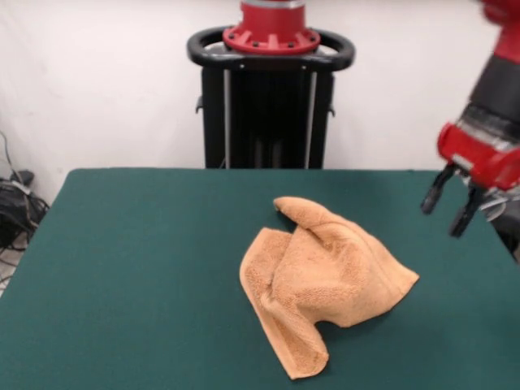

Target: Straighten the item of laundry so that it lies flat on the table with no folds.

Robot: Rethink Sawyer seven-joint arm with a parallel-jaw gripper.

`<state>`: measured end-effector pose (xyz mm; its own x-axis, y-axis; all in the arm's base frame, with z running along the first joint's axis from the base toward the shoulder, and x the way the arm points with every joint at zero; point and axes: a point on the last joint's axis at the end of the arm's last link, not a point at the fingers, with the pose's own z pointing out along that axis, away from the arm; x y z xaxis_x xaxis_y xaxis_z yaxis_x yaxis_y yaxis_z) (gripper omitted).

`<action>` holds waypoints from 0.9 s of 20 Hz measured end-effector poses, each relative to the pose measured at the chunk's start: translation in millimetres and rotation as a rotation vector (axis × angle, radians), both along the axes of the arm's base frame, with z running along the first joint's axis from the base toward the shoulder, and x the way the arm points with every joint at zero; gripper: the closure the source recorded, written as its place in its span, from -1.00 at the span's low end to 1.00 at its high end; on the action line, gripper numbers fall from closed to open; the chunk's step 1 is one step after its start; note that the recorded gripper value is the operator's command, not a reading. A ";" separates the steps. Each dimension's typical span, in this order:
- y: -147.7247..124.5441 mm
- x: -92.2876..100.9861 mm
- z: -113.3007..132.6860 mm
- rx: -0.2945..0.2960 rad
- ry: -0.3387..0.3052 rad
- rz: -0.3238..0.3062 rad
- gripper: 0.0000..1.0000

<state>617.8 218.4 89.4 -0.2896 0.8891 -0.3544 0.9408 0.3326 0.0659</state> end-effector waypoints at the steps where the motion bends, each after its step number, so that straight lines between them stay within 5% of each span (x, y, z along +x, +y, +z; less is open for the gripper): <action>1: -12.4 4.1 -4.4 0.041 -0.003 -0.023 -1.00; 9: -55.6 4.4 -37.1 0.249 0.077 -0.168 -1.00; 18: -28.1 -9.0 -51.9 0.289 0.121 -0.090 -1.00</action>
<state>608.8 190.4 37.5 -0.2300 0.9718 -0.0514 0.9723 0.2317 0.0317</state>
